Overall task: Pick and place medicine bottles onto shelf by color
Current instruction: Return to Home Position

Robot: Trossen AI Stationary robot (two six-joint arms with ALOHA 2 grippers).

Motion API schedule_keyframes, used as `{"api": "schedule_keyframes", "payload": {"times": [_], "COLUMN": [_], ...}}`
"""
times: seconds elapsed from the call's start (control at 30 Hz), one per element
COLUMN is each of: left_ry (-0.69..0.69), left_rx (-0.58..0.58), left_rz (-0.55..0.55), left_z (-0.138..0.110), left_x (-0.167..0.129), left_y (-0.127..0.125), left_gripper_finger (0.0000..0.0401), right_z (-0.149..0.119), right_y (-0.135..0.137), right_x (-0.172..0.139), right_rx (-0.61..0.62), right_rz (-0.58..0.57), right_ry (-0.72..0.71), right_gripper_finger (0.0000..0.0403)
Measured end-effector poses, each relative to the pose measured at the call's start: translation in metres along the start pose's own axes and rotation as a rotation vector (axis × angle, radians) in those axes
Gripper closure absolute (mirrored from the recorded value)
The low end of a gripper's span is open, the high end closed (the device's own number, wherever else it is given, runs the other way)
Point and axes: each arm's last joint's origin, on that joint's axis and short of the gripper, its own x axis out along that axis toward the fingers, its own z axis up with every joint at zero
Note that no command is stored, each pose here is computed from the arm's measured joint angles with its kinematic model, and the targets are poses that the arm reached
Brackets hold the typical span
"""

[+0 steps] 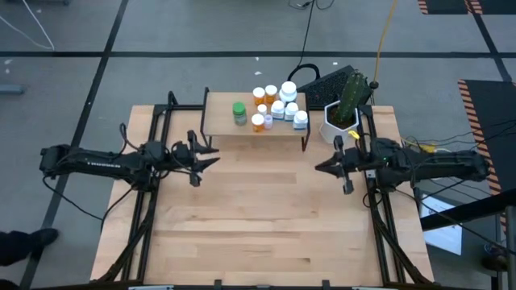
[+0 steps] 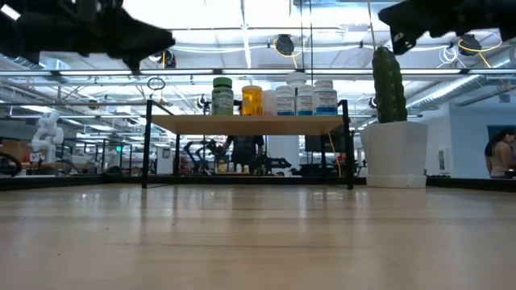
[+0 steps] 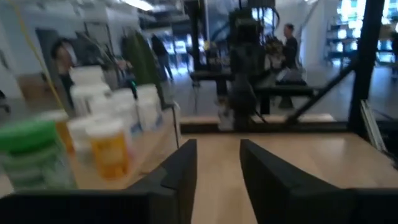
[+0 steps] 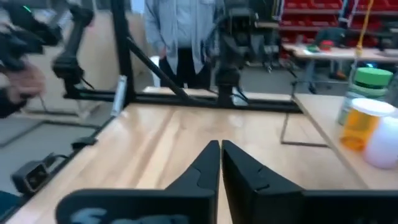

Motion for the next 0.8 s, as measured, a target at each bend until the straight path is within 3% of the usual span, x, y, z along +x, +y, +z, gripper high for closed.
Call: {"api": "schedule_keyframes", "payload": {"times": [0.1,0.2,0.4,0.8], "left_ry": [0.034,-0.023,-0.088,-0.054], "left_rx": [-0.003,-0.018,-0.032,-0.020], "left_rz": [-0.008,0.010,0.015,-0.027], "left_z": [-0.015,-0.025,-0.044,-0.046], "left_x": [-0.007,-0.017,-0.036,-0.041], "left_y": [-0.003,-0.002,-0.002,-0.003], "left_gripper_finger": [0.0297,0.0312,0.0329,0.0332], "right_z": [-0.014,-0.022,-0.049,-0.078], "right_y": [0.001,0.001,-0.003,-0.004], "right_x": [-0.004,-0.007,-0.011,-0.025], "right_rx": [0.007,0.010,0.089,0.093], "right_rz": [0.051,0.101,0.084,0.059], "right_ry": [-0.081,-0.176,-0.139,-0.201], "right_gripper_finger": [0.0400,0.0401,0.0402,0.0401]}}
